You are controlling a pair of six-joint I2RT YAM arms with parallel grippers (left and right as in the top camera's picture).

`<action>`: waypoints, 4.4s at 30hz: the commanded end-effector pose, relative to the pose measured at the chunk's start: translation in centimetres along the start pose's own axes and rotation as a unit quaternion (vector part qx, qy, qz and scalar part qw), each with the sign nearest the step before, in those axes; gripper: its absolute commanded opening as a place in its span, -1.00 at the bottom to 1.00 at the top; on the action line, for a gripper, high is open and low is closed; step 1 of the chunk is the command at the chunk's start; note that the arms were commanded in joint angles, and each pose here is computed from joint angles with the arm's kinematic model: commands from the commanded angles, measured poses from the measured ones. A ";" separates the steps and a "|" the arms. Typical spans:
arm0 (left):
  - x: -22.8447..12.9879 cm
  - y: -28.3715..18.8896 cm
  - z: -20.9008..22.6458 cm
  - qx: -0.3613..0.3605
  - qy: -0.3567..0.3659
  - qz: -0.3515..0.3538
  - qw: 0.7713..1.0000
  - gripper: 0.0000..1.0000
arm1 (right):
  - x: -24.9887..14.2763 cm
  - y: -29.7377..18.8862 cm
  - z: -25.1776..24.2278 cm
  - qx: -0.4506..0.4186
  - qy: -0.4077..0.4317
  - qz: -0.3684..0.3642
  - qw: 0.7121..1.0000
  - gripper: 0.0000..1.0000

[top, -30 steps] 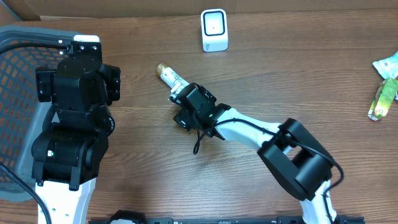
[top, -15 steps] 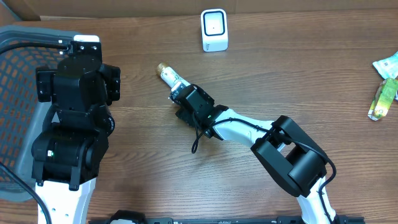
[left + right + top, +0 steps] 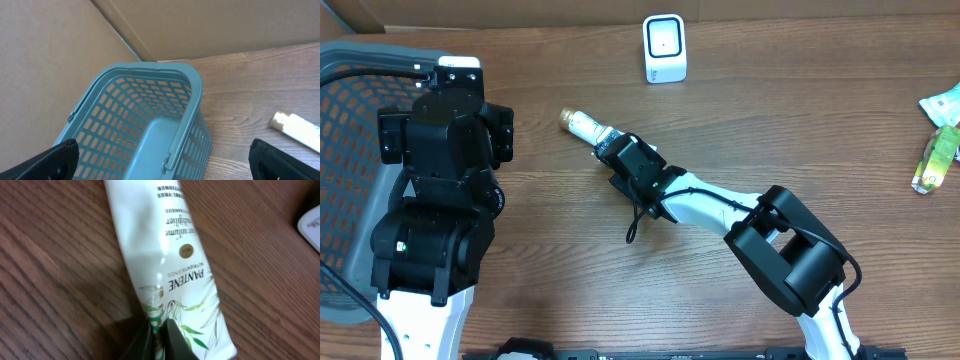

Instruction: Scan the item barcode

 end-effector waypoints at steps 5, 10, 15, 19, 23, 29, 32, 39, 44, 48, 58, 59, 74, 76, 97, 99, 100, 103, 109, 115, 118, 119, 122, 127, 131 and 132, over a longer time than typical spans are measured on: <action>0.1 0.0 0.0 -0.001 0.003 -0.002 1.000 0.99 | 1.9 -2.2 -0.2 0.107 0.037 0.045 0.993 -0.93; 0.1 0.0 0.0 -0.001 0.003 -0.002 1.000 0.99 | 3.4 -4.7 -0.7 0.228 0.065 0.043 0.971 -0.92; 0.1 0.0 0.0 -0.001 0.003 -0.002 1.000 0.99 | 3.3 -7.8 -1.3 0.244 0.119 0.082 0.959 -0.92; 0.1 0.0 0.0 -0.001 0.003 -0.002 1.000 0.99 | 3.1 -11.3 -1.4 0.325 0.137 0.103 0.930 -0.92; 0.1 0.0 0.0 -0.001 0.003 -0.002 1.000 0.99 | 3.1 -14.8 -2.1 0.431 0.166 0.103 0.881 -0.92; 0.1 0.0 0.0 -0.001 0.003 -0.002 1.000 0.99 | 2.5 -13.1 -3.5 0.291 0.148 0.119 0.938 1.00; 0.1 0.0 0.0 -0.001 0.003 -0.002 1.000 0.99 | 3.3 -12.0 -3.7 0.213 0.127 0.090 0.965 1.00; 0.1 0.0 0.0 -0.001 0.003 -0.002 1.000 0.99 | 4.9 -8.2 -2.3 0.191 0.078 0.024 0.978 1.00; 0.1 0.0 0.0 -0.001 0.003 -0.002 1.000 0.99 | 4.7 -6.4 -0.6 0.190 -0.005 0.013 0.982 1.00; 0.1 0.0 0.0 -0.001 0.003 -0.002 1.000 0.99 | 5.2 -5.5 0.5 0.156 -0.052 -0.007 0.986 1.00; 0.1 0.0 0.0 -0.001 0.003 -0.002 1.000 0.99 | 6.3 -2.4 2.1 0.141 -0.075 -0.075 0.984 1.00; 0.1 0.0 0.0 -0.001 0.003 -0.002 1.000 0.99 | 6.4 -1.9 2.2 0.139 -0.082 -0.082 0.983 1.00; 0.1 0.0 0.0 -0.001 0.003 -0.002 1.000 0.99 | 4.8 2.3 2.2 0.161 -0.016 -0.064 0.985 0.20; 0.1 0.0 0.0 -0.001 0.003 -0.002 1.000 0.99 | 4.7 2.3 2.3 0.167 0.005 -0.057 0.984 -0.03; 0.1 0.0 0.0 -0.001 0.003 -0.002 1.000 0.99 | 4.6 -8.8 -1.1 0.631 0.197 0.136 0.737 -0.28; 0.1 0.0 0.0 -0.001 0.003 -0.002 1.000 0.99 | 4.1 -8.3 -1.9 0.623 0.208 0.143 0.741 -0.13; 0.1 0.0 0.0 -0.001 0.003 -0.002 1.000 0.99 | 3.7 -7.8 -2.4 0.606 0.208 0.150 0.753 0.03; 0.1 0.0 0.0 -0.001 0.003 -0.002 1.000 0.99 | 2.8 -7.0 -3.5 0.547 0.202 0.177 0.793 0.51; 0.1 0.0 0.0 -0.001 0.003 -0.002 1.000 0.99 | 1.3 -7.8 -3.8 0.494 0.192 0.250 0.810 1.00; 0.1 0.0 0.0 -0.001 0.003 -0.002 1.000 0.99 | 1.0 -8.9 -2.8 0.483 0.185 0.286 0.807 1.00; 0.1 0.0 0.0 -0.001 0.003 -0.002 1.000 0.99 | 1.1 -9.2 -3.5 0.416 0.208 0.312 0.829 1.00; 0.1 0.0 0.0 -0.001 0.003 -0.002 1.000 0.99 | 1.1 -9.5 -4.0 0.382 0.210 0.318 0.842 1.00; 0.1 0.0 0.0 -0.001 0.003 -0.002 1.000 0.99 | 1.7 -11.5 -5.6 0.302 0.208 0.310 0.877 1.00; 0.1 0.0 0.0 -0.001 0.003 -0.002 1.000 0.99 | 4.3 -20.4 -10.1 0.157 0.225 0.189 0.943 1.00; 0.1 0.0 0.0 0.000 0.003 -0.002 1.000 0.99 | 4.5 -29.5 -12.8 0.091 0.239 0.078 0.964 1.00; 0.1 0.0 0.0 -0.001 0.003 -0.002 1.000 0.99 | 4.2 -31.5 -13.2 0.080 0.241 0.058 0.966 1.00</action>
Point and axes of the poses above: each gripper's point midway between its finger pads, its own y axis out along the fingers, its own z axis along the line the jaws close on, x = y × z, the point moved 10 cm from there along -y, back along the fingers, and after that the axes turned 3 degrees about -y, right-handed, at the moved point
